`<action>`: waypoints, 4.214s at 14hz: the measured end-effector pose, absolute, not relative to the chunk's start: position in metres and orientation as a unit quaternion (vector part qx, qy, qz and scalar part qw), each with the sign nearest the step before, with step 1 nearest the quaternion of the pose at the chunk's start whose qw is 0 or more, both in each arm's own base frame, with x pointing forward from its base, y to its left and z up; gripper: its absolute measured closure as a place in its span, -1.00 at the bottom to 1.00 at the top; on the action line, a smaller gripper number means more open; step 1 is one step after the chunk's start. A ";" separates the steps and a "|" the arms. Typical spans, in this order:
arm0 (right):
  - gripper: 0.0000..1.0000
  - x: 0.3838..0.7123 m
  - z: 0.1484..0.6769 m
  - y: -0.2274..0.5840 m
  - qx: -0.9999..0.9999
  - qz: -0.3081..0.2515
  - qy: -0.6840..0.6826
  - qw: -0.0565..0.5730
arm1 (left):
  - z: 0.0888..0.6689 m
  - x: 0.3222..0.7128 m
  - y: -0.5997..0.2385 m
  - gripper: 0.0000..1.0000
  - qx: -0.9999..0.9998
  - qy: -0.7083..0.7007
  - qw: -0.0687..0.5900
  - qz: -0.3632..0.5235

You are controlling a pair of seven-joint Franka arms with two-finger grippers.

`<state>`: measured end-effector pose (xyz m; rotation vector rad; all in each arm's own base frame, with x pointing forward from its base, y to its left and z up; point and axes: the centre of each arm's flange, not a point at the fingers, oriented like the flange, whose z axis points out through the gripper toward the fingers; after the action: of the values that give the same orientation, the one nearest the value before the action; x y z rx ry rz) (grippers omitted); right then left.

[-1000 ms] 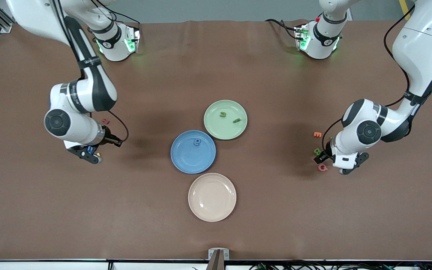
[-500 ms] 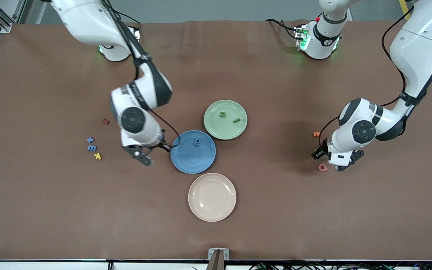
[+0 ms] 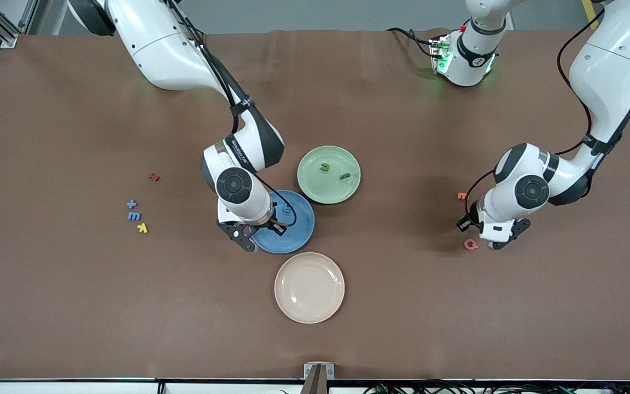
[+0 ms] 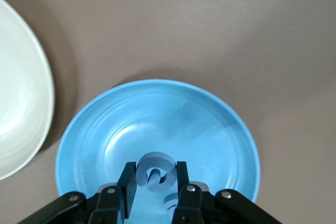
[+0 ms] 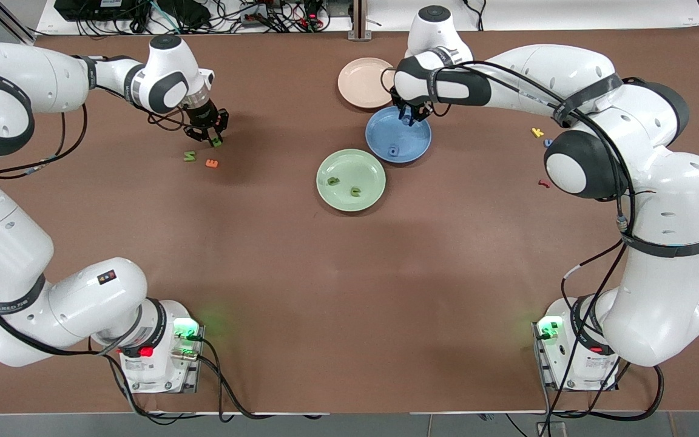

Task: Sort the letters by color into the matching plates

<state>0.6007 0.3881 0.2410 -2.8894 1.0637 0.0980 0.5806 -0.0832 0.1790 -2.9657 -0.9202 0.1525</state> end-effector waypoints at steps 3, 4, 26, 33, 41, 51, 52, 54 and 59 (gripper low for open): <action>0.30 0.595 0.236 0.405 -0.936 0.030 0.347 0.054 | 0.192 0.584 -0.094 0.44 -0.957 -0.288 0.009 0.040; 0.30 0.592 0.233 0.410 -0.935 0.032 0.347 0.060 | 0.202 0.584 -0.106 0.44 -0.959 -0.282 0.007 0.037; -1.00 0.633 0.379 0.206 -0.985 0.114 0.130 0.022 | 0.247 0.428 -0.457 0.44 -0.923 -0.380 -0.042 0.045; -1.00 0.609 0.364 -0.026 -0.992 0.106 -0.066 0.025 | 0.228 0.438 -0.472 -0.27 -0.913 -0.404 -0.038 0.032; -1.00 0.545 0.255 -0.080 -0.991 0.036 -0.128 0.001 | 0.265 0.528 -0.352 -0.97 -0.908 -0.418 -0.004 -0.019; -0.74 0.529 0.190 -0.089 -0.995 0.052 -0.087 -0.001 | 0.236 0.547 -0.120 -0.88 -0.957 -0.279 0.073 0.016; -0.75 0.528 0.186 -0.088 -0.995 0.053 -0.083 -0.001 | 0.232 0.547 -0.103 -0.87 -0.962 -0.264 0.072 0.022; -0.69 0.528 0.182 -0.086 -0.996 0.055 -0.072 0.000 | 0.225 0.545 -0.075 -0.87 -0.970 -0.235 0.060 0.026; -0.62 0.527 0.179 -0.079 -0.997 0.056 -0.048 -0.001 | 0.206 0.530 -0.039 -0.79 -0.985 -0.166 0.049 0.020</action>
<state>0.5270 -0.0791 0.1790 -3.1348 -0.1495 0.1756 0.5296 -0.0386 0.2059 -3.0004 -0.5054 0.0611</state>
